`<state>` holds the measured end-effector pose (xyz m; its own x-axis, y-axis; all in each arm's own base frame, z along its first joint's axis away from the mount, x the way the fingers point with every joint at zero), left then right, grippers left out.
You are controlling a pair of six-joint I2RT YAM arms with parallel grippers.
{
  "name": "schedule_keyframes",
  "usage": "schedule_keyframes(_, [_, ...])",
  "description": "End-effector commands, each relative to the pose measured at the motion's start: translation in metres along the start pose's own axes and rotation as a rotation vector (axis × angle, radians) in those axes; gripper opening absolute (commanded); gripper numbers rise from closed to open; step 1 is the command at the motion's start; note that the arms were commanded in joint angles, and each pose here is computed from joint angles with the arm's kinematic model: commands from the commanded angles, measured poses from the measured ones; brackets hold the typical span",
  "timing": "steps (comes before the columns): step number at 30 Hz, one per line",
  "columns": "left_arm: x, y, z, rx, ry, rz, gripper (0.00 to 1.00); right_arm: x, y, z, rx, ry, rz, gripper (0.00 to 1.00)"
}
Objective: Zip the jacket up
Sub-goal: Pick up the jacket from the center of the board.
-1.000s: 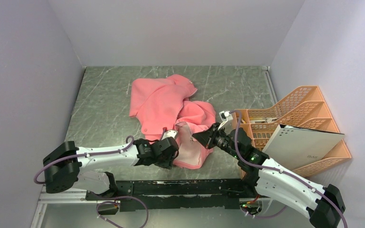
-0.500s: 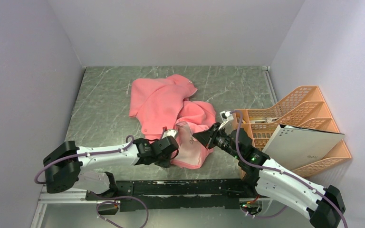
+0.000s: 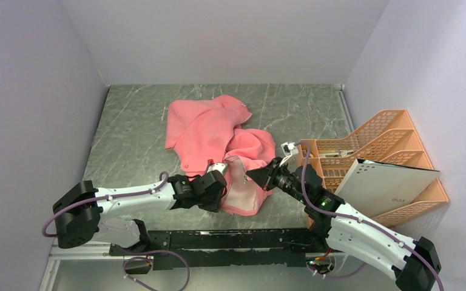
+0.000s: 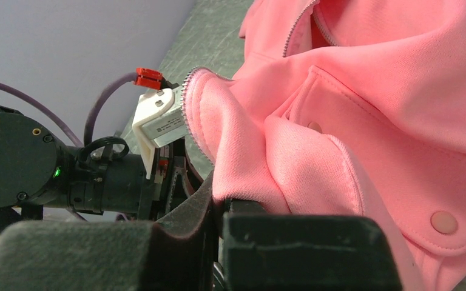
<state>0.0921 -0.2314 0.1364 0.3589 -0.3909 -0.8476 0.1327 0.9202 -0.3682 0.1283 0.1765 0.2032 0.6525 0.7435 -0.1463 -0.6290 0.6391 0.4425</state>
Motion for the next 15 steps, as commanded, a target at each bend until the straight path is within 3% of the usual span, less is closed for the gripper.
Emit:
schedule_keyframes(1, [-0.0052, -0.0060, 0.0053, 0.000, -0.012, -0.048, 0.35, 0.0018, 0.0046, 0.0124, 0.007, -0.075, 0.026, 0.00])
schedule_keyframes(8, [-0.0068, -0.0049, 0.0056, 0.008, -0.006, -0.042, 0.37, 0.0023, 0.0038, 0.0094, 0.014, -0.073, 0.029, 0.00])
schedule_keyframes(15, [-0.0081, -0.0063, 0.0101, 0.005, 0.000, -0.045, 0.48, 0.0026, 0.0036, 0.0090, 0.009, -0.071, 0.030, 0.00])
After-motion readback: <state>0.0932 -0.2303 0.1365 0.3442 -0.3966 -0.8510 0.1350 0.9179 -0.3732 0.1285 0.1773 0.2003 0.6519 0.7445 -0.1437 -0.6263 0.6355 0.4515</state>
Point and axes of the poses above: each gripper's point midway between its finger pads, its own x axis out along the fingers, its own y axis along the line the jaws close on, z = x × y, the point moved 9 cm from there along -x, back along the fingers, and after that the axes turned 14 degrees about -x, right-handed, at the moved point
